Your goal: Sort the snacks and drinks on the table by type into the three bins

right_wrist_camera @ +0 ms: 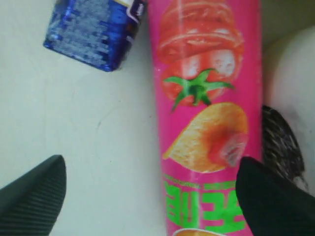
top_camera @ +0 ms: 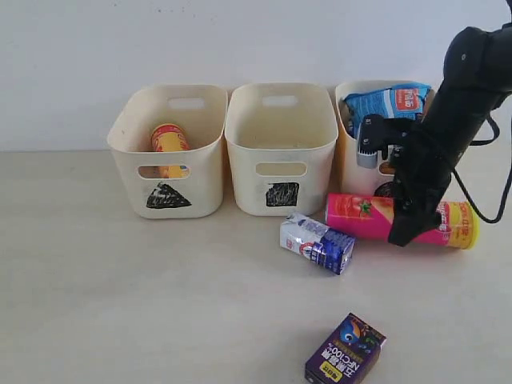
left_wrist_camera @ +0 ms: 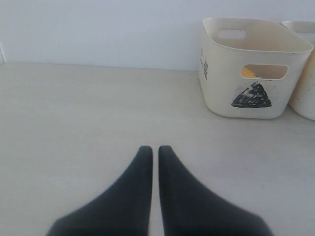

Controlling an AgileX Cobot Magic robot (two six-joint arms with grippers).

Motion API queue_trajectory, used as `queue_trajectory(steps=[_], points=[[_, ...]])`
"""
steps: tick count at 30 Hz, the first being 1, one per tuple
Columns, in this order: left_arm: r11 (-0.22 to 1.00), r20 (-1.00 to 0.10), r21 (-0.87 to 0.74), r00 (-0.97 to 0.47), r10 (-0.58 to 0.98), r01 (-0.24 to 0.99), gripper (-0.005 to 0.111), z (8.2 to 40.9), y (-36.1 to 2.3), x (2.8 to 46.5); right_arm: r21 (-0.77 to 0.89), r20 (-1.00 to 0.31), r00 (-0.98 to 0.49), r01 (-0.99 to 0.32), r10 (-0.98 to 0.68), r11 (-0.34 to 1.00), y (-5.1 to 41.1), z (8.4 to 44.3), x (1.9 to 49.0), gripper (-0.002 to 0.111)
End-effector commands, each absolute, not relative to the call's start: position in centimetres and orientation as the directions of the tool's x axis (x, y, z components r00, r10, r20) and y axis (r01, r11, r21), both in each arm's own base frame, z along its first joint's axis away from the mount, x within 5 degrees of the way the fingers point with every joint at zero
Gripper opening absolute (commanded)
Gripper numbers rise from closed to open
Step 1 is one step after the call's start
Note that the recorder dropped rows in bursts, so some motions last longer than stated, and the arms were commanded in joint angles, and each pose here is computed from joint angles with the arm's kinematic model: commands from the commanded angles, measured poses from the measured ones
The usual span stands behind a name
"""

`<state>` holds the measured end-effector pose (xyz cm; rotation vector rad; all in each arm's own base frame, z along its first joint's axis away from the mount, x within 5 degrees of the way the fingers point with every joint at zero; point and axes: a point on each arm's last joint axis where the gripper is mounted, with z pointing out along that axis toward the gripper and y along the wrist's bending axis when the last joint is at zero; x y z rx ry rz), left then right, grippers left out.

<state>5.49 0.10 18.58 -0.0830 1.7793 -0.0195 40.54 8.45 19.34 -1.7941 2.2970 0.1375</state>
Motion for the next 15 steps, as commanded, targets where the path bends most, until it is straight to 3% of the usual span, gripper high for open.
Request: queue_trajectory(steps=[1,8,15], points=[[0.997,-0.979,-0.066,-0.193,-0.073,-0.043,0.004,18.7,0.1,5.5,-0.153,-0.283,-0.259,-0.938,-0.923,0.311,8.3,21.4,40.7,0.084],[0.997,-0.979,-0.066,-0.193,-0.073,-0.043,0.004,18.7,0.1,5.5,-0.264,-0.35,-0.281,-0.886,-0.894,0.381,8.3,23.7,41.0,0.084],[0.997,-0.979,-0.066,-0.193,-0.073,-0.043,0.004,18.7,0.1,5.5,-0.123,-0.311,-0.322,-0.919,-0.894,0.374,8.3,24.7,39.0,0.084]])
